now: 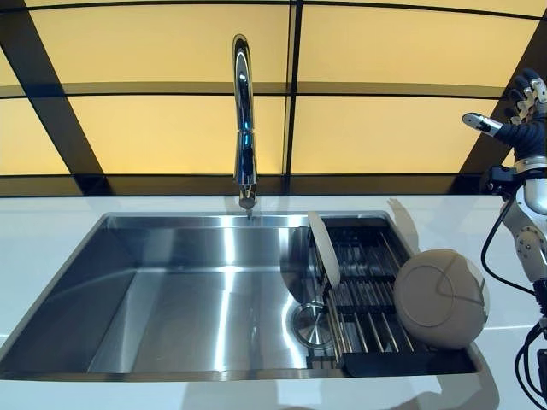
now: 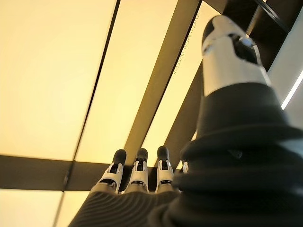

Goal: Take plates into dishwasher

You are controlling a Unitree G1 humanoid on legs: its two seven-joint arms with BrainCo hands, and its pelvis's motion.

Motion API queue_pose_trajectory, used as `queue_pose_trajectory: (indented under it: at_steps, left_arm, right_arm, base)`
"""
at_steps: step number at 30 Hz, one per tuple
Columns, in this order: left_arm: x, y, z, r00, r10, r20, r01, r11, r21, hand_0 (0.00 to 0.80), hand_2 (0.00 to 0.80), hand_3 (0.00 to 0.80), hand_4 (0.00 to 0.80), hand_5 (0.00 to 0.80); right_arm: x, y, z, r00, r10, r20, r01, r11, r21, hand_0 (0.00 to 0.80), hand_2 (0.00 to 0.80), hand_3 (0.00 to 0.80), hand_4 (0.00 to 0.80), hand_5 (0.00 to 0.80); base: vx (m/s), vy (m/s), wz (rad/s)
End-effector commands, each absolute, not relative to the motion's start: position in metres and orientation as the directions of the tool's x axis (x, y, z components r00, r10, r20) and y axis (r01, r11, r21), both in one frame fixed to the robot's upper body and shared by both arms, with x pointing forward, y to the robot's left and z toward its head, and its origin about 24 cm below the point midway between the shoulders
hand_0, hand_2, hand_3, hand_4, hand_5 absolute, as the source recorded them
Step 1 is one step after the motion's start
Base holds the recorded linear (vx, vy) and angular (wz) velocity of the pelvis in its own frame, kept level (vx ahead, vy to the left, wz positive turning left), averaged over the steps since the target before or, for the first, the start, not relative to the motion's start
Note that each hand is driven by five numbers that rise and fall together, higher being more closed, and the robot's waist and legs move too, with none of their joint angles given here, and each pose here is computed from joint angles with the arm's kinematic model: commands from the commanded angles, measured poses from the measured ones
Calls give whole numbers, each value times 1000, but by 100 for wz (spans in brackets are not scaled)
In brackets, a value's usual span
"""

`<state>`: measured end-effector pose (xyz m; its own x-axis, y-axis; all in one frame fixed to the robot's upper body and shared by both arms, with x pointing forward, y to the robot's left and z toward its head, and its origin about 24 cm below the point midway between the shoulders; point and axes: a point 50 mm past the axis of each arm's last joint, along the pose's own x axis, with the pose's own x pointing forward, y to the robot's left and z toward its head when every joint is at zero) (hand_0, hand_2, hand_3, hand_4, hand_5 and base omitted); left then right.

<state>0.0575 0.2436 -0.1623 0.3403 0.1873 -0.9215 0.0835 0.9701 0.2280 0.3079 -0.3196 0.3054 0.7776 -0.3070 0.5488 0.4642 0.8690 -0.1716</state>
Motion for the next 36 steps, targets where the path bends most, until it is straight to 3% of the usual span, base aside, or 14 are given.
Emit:
queue_pose_trajectory:
  at_steps: [1,7,11,17,28,36]
  left_arm:
    - [111,264,-144,487,231,-842,73,950,303,0,0,0,0,0]
    - [98,271,-146,443,258,-859,59,947,315,0,0,0,0,0]
    - [91,279,-146,419,292,-860,32,941,336,0,0,0,0,0]
    - [94,285,-142,441,312,-841,0,938,348,0,0,0,0,0]
    - [104,292,-136,476,326,-817,-3,929,369,0,0,0,0,0]
    - [112,296,-132,496,333,-802,-11,926,378,0,0,0,0,0]
  right_arm:
    - [297,-334,322,753,-290,590,523,808,-270,0,0,0,0,0]
    - [290,-347,328,806,-269,527,509,769,-386,0,0,0,0,0]
    - [291,-363,302,931,-246,270,352,799,-488,0,0,0,0,0]
    - [288,-365,258,985,-171,27,162,854,-494,0,0,0,0,0]
    - [272,-355,167,936,33,-350,-132,956,-263,0,0,0,0,0]
    - [263,-341,120,895,78,-439,-138,985,-106,0,0,0,0,0]
  base:
    - [0,0,0]
    - [-8,-1,0]
    - [0,0,0]
    - [-16,-4,-1]
    - [-37,-16,-5]
    - [-35,-20,-3]
